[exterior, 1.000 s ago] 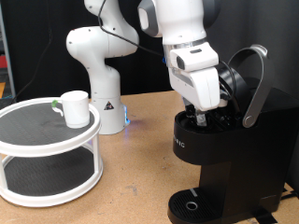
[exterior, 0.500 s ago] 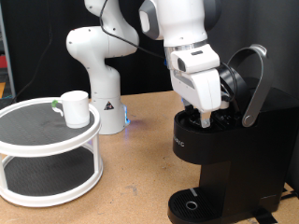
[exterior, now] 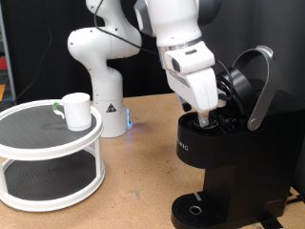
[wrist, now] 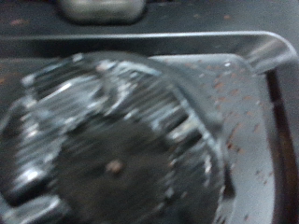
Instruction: Make a cup of coffee with the keurig machine
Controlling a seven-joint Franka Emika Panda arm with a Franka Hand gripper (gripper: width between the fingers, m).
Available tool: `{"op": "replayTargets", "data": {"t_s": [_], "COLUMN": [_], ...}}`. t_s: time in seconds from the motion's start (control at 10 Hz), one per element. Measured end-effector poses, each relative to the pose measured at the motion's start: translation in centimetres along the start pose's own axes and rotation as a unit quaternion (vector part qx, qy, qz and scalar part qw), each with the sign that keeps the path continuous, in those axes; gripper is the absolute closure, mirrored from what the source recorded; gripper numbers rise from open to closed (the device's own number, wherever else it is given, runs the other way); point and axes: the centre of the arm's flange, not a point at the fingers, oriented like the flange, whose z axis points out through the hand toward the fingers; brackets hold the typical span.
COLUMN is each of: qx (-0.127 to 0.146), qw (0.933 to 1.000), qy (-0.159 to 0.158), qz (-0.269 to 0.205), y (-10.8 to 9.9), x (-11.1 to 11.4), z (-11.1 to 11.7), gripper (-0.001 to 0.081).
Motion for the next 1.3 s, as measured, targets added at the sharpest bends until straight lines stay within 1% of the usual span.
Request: {"op": "replayTargets", "data": {"t_s": [0.2, 0.4, 0.5, 0.7, 0.8, 0.9, 1.0, 1.3], "qx": [0.006, 0.005, 0.003, 0.004, 0.012, 0.024, 0.035, 0.05], "qw": [0.9999, 0.9997, 0.9997, 0.9997, 0.9995, 0.9989, 0.998, 0.9957], "qy": [0.011, 0.021, 0.024, 0.024, 0.029, 0.038, 0.049, 0.072], "qz": [0.0, 0.009, 0.01, 0.007, 0.006, 0.013, 0.021, 0.028], "y": [0.4, 0.7, 0.7, 0.8, 1.0, 1.4, 1.8, 2.5], "x": [-1.0, -1.4, -1.5, -1.6, -1.8, -2.1, -2.1, -1.8], "z": [-1.2, -2.4, -2.8, -2.8, -3.1, -4.1, -5.5, -10.1], "gripper": [-0.0001, -0.0001, -0.0001, -0.0001, -0.0001, -0.0001, -0.0001, -0.0002]}}
